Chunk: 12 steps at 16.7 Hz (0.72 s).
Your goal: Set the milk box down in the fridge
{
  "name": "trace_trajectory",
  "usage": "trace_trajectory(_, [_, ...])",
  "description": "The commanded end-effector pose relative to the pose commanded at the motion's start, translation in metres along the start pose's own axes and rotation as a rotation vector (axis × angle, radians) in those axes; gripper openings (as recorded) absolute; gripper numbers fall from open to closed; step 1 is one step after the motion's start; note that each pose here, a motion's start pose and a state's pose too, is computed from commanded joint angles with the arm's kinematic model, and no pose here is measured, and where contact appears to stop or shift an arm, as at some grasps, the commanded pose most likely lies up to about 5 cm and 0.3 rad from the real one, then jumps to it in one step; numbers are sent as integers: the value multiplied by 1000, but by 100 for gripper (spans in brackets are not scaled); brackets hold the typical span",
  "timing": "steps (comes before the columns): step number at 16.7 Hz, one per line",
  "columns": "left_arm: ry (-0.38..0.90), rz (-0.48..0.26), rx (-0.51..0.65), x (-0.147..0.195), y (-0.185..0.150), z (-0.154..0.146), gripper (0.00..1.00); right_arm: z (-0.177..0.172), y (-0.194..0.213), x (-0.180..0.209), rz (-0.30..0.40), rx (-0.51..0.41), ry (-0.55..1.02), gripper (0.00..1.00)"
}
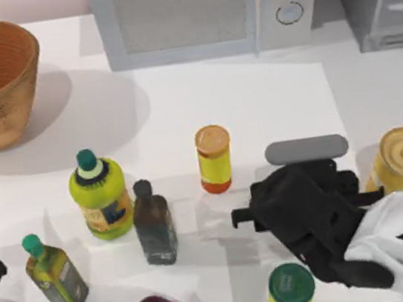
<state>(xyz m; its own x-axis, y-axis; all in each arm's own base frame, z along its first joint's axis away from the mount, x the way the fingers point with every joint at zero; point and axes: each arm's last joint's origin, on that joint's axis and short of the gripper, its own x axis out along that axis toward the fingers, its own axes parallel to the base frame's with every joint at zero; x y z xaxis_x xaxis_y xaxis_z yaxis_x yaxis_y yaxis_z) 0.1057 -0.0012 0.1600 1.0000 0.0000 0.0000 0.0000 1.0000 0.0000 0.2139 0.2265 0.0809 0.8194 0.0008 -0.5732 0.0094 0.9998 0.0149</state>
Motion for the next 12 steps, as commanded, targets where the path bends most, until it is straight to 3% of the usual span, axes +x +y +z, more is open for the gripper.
trace_trajectory(12, [0, 0, 0, 0, 0, 0, 100, 98, 3, -69, -9, -12, 1, 0])
